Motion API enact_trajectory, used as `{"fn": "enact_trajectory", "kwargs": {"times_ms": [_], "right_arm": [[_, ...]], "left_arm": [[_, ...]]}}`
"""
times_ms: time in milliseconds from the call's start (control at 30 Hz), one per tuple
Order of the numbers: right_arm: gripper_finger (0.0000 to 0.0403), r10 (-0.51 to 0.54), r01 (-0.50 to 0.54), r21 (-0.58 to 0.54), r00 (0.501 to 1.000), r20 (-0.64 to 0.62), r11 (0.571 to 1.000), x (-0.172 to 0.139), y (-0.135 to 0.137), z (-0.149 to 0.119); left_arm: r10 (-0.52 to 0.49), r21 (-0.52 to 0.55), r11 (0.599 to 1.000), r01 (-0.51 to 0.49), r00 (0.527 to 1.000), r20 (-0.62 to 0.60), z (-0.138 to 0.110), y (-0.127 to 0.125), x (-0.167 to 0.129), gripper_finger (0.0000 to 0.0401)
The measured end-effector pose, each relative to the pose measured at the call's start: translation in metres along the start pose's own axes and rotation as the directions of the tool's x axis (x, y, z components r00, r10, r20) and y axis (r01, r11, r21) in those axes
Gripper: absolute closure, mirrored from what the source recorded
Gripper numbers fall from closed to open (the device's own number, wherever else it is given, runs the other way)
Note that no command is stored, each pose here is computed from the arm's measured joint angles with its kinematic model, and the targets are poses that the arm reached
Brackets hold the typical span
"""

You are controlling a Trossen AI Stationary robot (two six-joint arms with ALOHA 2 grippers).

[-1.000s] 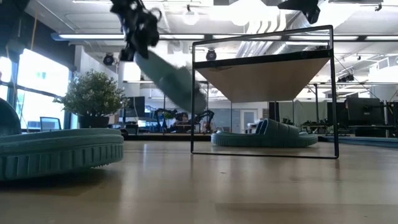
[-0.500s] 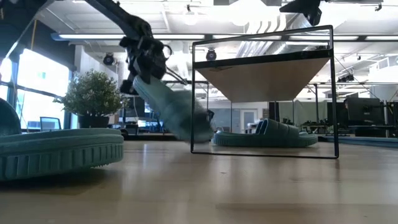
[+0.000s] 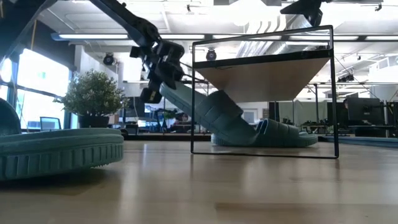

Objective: Pick and place slides into the shelf
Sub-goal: Put the green slide under the shelf

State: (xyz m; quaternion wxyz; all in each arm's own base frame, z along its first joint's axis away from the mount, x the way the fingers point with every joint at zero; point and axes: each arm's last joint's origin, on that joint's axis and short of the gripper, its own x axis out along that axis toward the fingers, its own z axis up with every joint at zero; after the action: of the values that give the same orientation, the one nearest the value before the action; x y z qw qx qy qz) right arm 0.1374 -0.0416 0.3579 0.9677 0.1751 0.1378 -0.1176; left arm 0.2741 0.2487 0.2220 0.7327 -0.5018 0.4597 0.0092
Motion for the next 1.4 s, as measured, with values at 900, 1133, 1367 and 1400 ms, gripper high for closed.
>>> {"fn": "enact_trajectory", "kwargs": {"times_ms": [900,1133,1367,1400], "right_arm": [[0.0249,0.001,0.000,0.023,0.999,-0.038,1.000,0.000,-0.001,-0.003],[0.0249,0.000,0.001,0.023,0.999,-0.043,1.000,0.000,-0.001,-0.004],[0.0249,0.000,0.002,0.024,0.999,-0.047,1.000,0.000,-0.001,-0.004],[0.0249,-0.001,0.002,0.024,0.999,-0.047,1.000,0.000,-0.001,-0.004]], "left_arm": [[-0.036,-0.019,0.999,0.035,0.998,-0.061,0.020,-0.014,0.098,0.0351],[-0.005,-0.015,1.000,0.005,1.000,-0.025,0.024,-0.009,0.093,0.0338],[0.076,0.043,0.996,-0.076,0.997,0.001,0.025,-0.006,0.093,0.0231],[0.079,0.050,0.996,-0.079,0.997,0.000,0.024,-0.006,0.093,0.0223]]}}
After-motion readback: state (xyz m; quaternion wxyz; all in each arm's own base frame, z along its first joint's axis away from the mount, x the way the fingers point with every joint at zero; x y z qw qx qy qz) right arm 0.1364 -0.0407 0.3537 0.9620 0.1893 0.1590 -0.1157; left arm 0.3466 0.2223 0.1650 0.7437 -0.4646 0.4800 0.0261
